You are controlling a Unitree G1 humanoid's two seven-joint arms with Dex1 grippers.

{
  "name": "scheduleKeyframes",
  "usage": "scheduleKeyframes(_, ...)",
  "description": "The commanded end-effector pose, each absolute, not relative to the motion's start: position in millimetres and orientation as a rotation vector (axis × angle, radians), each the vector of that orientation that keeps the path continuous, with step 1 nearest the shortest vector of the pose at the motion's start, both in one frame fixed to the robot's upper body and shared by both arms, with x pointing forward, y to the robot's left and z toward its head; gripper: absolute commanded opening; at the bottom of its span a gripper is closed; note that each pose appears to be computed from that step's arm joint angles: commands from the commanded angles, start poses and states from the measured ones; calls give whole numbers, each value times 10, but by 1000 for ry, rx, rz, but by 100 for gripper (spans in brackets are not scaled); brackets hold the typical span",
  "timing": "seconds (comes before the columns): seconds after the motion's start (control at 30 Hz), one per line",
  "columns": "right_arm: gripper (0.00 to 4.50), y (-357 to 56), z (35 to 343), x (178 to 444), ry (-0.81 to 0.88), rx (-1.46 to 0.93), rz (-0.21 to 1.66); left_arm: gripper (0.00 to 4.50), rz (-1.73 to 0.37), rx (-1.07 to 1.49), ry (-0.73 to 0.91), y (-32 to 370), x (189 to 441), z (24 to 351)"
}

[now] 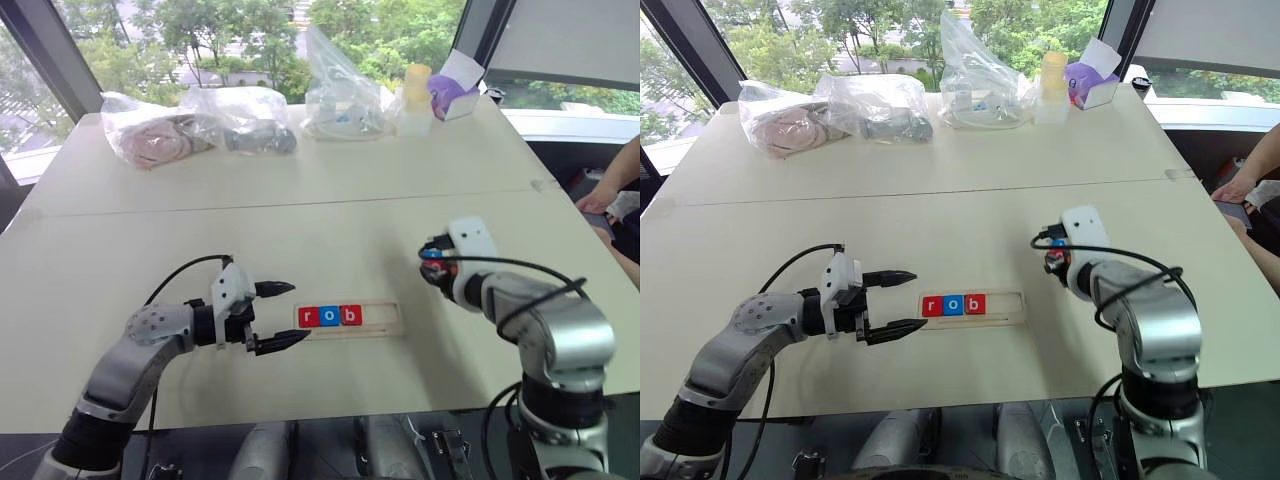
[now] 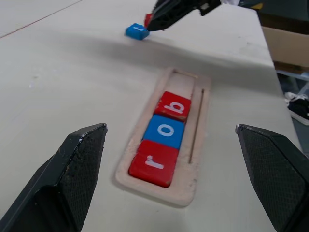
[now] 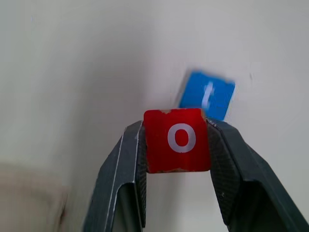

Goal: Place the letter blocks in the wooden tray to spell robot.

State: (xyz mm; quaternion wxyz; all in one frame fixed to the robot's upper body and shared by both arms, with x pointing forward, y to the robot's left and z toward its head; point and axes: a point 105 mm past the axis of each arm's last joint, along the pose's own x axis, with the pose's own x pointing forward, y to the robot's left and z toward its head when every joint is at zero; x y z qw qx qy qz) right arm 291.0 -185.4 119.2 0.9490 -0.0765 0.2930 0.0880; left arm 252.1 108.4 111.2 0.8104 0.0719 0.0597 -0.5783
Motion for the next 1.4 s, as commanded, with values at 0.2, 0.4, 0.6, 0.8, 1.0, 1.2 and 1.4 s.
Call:
scheduleKeyframes(0.2, 117, -1941, 1064, 2730, 616, -134, 112, 450, -1312, 162, 74, 986, 2493, 1206)
scheduleKeyframes(0.4, 412, -1935, 1161, 2756, 590, -203, 152, 450, -1311, 166, 68, 973, 2520, 1236)
scheduleKeyframes(0.6, 447, -1745, 1528, 2772, 418, -457, 651, 450, -1306, 167, 65, 964, 2534, 1244)
scheduleKeyframes(0.8, 447, -1939, 1314, 2670, 385, -742, 1035, 450, -1305, 169, 59, 944, 2565, 1264)
scheduleKeyframes(1.0, 447, -2193, 1151, 2966, 453, -862, 1154, 450, -1293, 174, 52, 945, 2577, 1293)
scheduleKeyframes(1.2, 447, -2323, 1051, 3099, 541, -872, 1206, 450, -1282, 172, 53, 947, 2556, 1301)
scheduleKeyframes(1.4, 447, -2396, 1002, 3136, 593, -865, 1234, 450, -1267, 174, 53, 962, 2561, 1309)
